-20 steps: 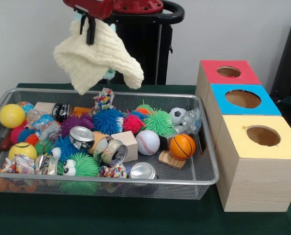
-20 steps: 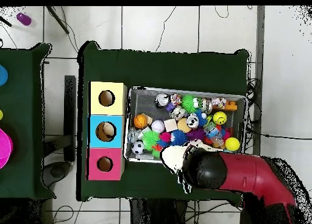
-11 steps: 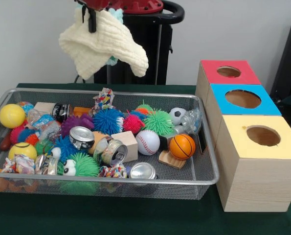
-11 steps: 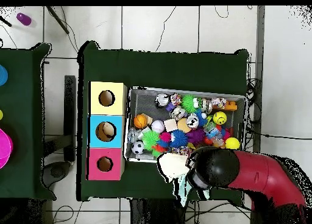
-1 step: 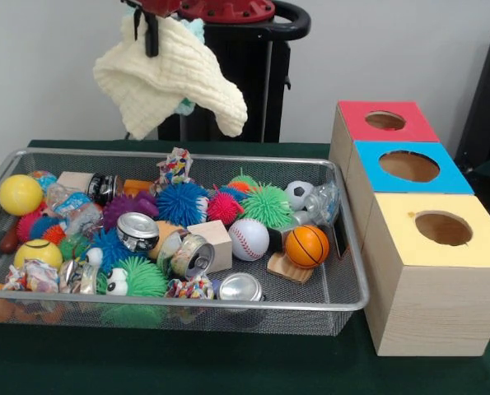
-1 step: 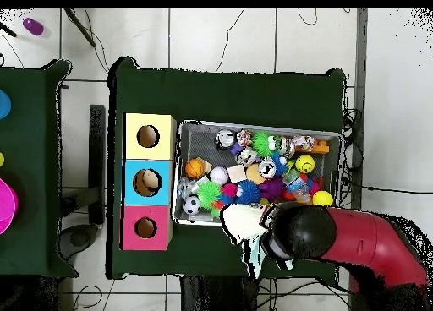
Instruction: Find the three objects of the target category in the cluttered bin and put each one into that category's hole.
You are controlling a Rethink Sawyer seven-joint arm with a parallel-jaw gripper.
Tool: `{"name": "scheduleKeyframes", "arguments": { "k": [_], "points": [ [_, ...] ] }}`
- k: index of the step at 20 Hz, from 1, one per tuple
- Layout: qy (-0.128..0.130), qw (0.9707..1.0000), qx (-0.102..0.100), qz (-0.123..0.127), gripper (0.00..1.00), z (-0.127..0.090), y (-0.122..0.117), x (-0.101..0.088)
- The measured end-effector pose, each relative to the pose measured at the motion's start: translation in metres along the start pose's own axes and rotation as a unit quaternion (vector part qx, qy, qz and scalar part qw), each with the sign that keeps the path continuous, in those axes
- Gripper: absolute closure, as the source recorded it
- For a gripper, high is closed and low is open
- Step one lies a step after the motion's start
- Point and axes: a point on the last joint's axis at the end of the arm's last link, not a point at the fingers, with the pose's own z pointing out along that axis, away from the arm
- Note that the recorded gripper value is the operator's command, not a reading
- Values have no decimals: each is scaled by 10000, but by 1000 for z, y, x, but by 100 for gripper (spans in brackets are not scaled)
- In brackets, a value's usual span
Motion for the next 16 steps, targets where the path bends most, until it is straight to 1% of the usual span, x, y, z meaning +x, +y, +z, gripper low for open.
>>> {"name": "scheduleKeyframes", "arguments": {
  "k": [3,4,9,11,13,15,16],
  "points": [
    [-140,9999,-33,-10,100,-6,1,-1],
    [-268,9996,-68,-11,100,-11,1,-2],
    [-693,9972,-260,59,100,-24,-1,-3],
    [-908,9951,-378,130,100,-31,-4,-4],
    [-1068,9930,-462,205,100,-35,-8,-3],
    [-1360,9888,-548,282,100,-41,-15,-2],
    [-1451,9874,-570,288,100,-42,-15,-2]
  ]
}}
